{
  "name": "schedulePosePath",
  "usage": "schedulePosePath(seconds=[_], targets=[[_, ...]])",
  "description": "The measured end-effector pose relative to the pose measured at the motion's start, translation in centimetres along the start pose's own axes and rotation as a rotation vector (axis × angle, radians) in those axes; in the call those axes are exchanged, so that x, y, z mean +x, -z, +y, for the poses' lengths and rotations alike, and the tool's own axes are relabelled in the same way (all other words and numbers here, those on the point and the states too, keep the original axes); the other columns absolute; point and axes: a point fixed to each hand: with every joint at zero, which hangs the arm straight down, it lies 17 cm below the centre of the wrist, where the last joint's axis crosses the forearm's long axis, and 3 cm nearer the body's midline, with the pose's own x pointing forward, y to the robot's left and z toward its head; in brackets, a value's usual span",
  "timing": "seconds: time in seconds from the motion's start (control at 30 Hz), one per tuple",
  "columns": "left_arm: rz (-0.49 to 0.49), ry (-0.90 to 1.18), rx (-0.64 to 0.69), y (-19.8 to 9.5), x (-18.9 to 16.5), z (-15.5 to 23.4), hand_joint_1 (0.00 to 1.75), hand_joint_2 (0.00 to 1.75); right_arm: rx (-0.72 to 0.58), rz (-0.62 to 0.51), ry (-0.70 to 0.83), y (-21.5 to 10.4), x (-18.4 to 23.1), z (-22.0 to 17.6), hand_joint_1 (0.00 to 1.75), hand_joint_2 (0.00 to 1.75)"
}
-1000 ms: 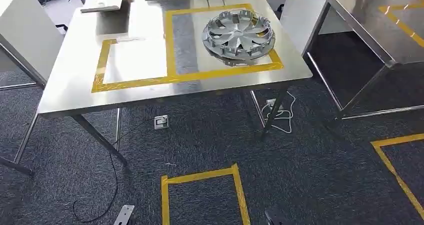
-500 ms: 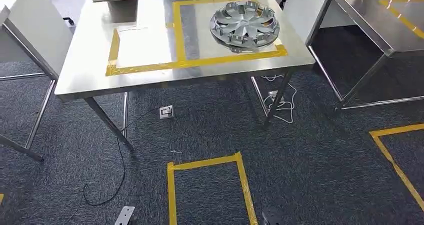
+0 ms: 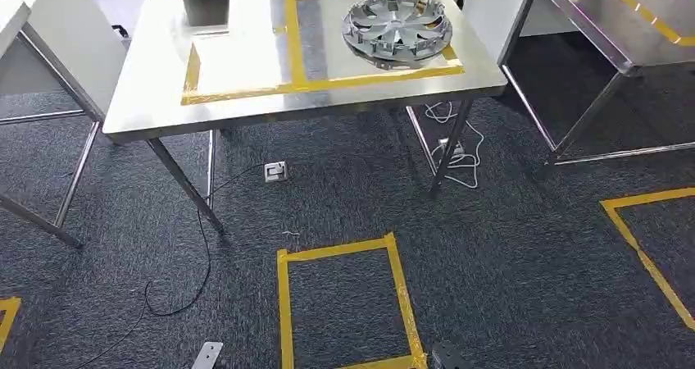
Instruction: Take the parts from the cabinet and place them on the table.
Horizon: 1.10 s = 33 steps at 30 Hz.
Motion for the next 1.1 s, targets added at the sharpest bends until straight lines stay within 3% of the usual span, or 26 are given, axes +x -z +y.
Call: schedulePosePath(seconds=[1.1], targets=[[-0.009,0.049,0.011,0.14,0.53,0.42,0.00,0.00,0.002,-0.002,0.027,-0.07,-0.13,0.18,0.00,0.00]])
